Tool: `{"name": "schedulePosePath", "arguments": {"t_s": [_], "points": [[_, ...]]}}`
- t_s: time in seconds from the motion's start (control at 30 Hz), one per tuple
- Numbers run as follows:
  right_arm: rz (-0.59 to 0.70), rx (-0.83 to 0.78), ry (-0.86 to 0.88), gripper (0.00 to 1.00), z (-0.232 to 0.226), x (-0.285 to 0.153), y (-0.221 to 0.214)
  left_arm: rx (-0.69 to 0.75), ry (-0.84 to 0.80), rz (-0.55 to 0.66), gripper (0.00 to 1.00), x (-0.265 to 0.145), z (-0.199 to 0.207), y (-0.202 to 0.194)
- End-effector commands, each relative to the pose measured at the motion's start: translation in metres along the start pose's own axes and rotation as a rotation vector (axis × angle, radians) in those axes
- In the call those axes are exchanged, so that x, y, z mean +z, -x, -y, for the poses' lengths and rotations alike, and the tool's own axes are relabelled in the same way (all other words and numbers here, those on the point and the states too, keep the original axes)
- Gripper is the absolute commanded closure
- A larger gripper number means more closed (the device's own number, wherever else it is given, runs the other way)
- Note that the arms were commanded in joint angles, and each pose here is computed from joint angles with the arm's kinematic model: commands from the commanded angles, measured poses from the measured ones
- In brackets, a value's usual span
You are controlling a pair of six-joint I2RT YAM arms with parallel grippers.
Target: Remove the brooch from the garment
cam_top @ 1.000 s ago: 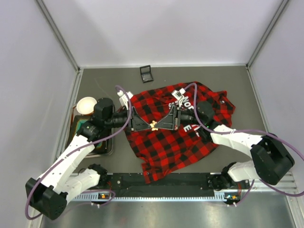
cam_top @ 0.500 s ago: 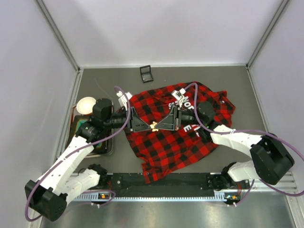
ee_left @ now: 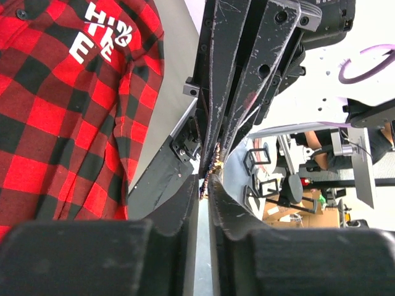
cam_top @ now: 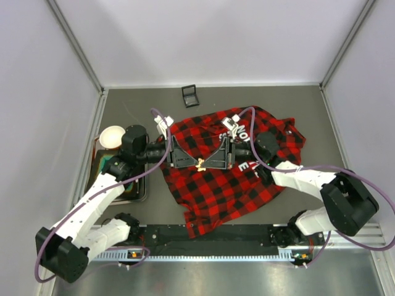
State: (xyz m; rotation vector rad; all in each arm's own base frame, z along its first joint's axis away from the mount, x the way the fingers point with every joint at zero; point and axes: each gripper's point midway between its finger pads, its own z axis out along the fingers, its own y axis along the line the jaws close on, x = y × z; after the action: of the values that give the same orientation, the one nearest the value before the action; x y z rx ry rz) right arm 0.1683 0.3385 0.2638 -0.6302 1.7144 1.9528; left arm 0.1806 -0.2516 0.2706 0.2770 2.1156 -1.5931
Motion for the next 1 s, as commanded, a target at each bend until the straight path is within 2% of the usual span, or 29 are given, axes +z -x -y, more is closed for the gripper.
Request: {"name": "schedulePosePath", "arguments": {"t_s": [0.0, 0.1, 0.17, 0.37, 0.53, 0.67, 0.83, 0.97], "points": [[0.005, -0.068, 0.064, 1.0, -0.017, 0.001, 0.007, 0.035, -0.04, 0.012, 0.89, 0.001, 0.005, 0.004], [0.01, -0.052, 0.051, 1.0, -0.014, 0.002, 0.007, 0.031, -0.037, 0.017, 1.0, 0.001, 0.005, 0.005], [0.032, -0.027, 0.037, 1.0, -0.012, 0.002, 0.01, 0.019, -0.022, 0.02, 1.0, 0.001, 0.003, 0.006], [0.075, 0.056, -0.048, 0.76, 0.006, -0.001, 0.013, -0.018, 0.052, 0.034, 1.0, -0.002, 0.001, 0.012], [0.133, 0.097, -0.098, 0.66, 0.015, -0.015, 0.015, -0.09, 0.12, 0.019, 1.0, -0.001, -0.007, 0.013], [0.153, 0.07, -0.114, 0.54, 0.011, -0.017, 0.023, -0.106, 0.097, 0.022, 1.0, -0.001, -0.003, 0.013], [0.191, 0.01, -0.083, 0.43, -0.003, -0.015, 0.036, -0.094, 0.095, 0.015, 1.0, -0.001, -0.005, 0.012], [0.15, 0.003, -0.096, 0.42, -0.002, -0.006, 0.036, -0.062, 0.055, 0.011, 1.0, -0.001, 0.002, 0.011]]}}
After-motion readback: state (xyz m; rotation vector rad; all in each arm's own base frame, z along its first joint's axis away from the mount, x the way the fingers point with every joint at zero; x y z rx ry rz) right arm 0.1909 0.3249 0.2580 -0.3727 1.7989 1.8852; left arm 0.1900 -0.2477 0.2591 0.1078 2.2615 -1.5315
